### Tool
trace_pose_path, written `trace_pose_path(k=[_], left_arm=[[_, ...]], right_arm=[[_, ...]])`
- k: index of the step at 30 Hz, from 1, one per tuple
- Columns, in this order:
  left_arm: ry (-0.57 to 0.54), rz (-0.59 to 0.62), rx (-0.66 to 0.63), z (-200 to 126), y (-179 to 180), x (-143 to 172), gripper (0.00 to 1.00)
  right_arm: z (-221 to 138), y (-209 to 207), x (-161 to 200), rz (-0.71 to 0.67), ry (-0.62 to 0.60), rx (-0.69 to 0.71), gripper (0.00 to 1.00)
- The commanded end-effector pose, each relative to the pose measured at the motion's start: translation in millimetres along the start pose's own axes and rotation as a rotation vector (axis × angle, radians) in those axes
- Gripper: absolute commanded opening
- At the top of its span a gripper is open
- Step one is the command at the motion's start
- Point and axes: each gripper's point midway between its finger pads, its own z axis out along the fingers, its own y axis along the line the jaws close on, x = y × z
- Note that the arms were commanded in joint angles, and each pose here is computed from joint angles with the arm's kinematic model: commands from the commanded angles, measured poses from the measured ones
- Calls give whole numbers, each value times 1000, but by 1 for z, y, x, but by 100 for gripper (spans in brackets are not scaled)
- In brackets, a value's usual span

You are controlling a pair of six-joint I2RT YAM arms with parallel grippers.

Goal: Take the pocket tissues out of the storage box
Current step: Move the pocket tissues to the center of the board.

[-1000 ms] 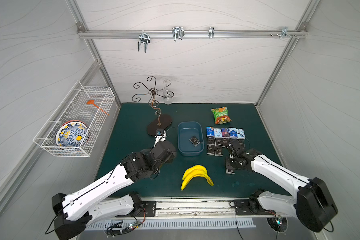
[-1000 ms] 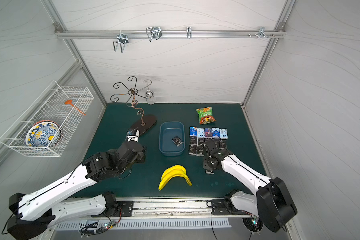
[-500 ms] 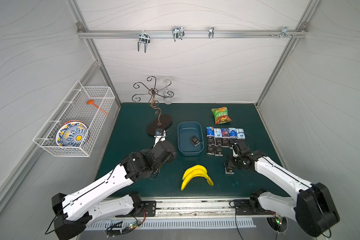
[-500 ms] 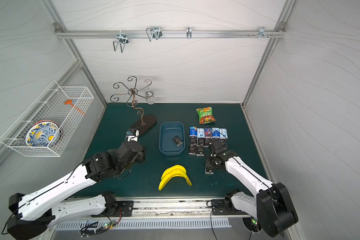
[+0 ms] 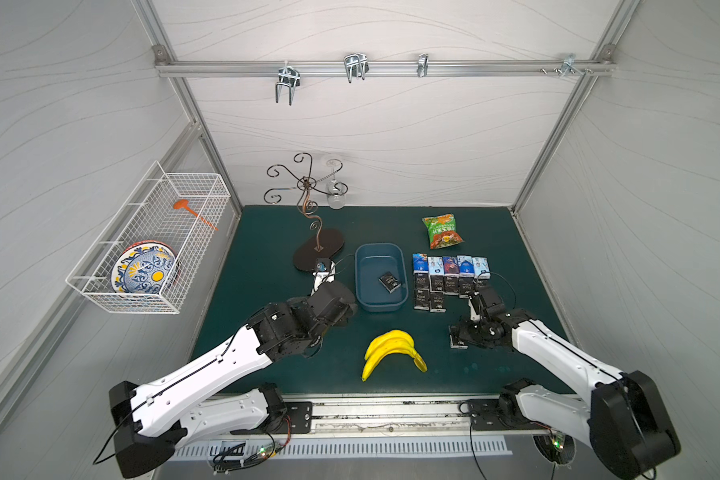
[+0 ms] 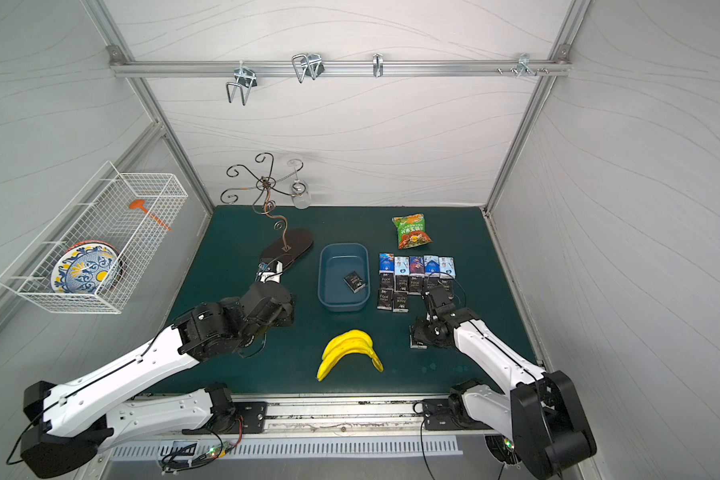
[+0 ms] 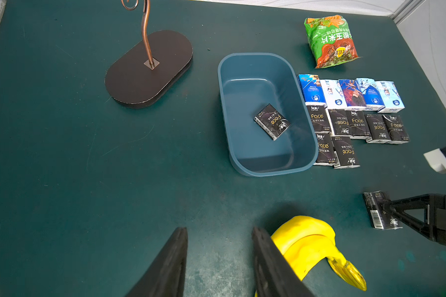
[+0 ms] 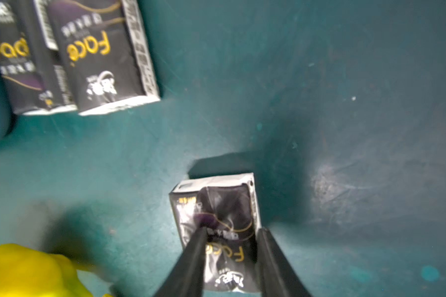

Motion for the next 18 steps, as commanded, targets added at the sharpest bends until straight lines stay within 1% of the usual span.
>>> trace_pose_path(k=[1,5,18], left_arm=[[-25,-23,30,-7,-2,-5,45],[-38,-24,34,-11,1,-8,45],[-59,-11,18,-13,2,-15,46]], right_arm=[[6,-8,2,47,31,55,30],[11,-7,-4,58,48,77,30],[20,-13,-44,67,56,105,31]])
